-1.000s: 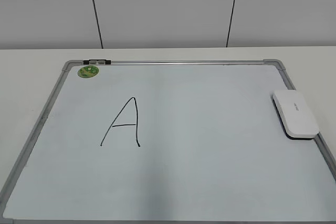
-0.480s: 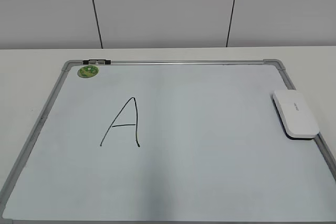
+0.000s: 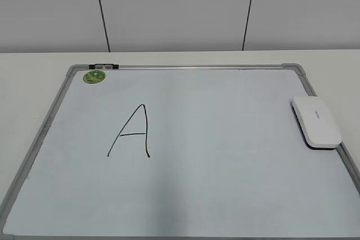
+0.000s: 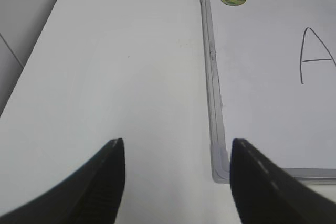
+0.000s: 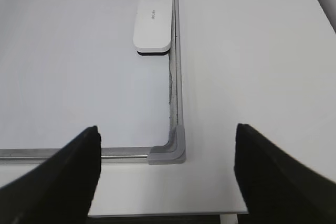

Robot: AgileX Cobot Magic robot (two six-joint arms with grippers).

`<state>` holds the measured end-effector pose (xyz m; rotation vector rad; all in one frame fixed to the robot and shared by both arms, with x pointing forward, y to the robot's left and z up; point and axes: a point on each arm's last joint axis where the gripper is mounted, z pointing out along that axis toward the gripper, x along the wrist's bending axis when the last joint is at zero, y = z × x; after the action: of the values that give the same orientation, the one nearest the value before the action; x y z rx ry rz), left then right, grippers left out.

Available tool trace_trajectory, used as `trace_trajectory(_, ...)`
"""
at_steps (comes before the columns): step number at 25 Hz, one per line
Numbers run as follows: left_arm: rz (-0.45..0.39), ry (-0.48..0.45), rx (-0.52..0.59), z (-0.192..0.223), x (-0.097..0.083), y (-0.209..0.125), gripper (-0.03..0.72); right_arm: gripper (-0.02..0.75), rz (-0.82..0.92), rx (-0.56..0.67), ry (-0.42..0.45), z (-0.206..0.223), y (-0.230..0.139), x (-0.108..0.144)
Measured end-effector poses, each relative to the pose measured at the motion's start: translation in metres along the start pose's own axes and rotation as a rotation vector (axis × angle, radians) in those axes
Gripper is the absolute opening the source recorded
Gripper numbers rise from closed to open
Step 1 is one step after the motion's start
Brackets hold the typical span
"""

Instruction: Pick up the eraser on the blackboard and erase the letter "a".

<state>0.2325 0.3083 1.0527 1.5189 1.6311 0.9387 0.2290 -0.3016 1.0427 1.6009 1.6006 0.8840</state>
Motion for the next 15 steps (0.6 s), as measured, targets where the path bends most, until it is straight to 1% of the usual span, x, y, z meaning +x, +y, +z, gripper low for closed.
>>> trace_trajectory(15, 0.0, 0.0, 0.0, 0.0, 0.0, 0.0, 0.454, 0.587, 0.0, 0.0, 0.001, 0.0, 0.0, 0.0001)
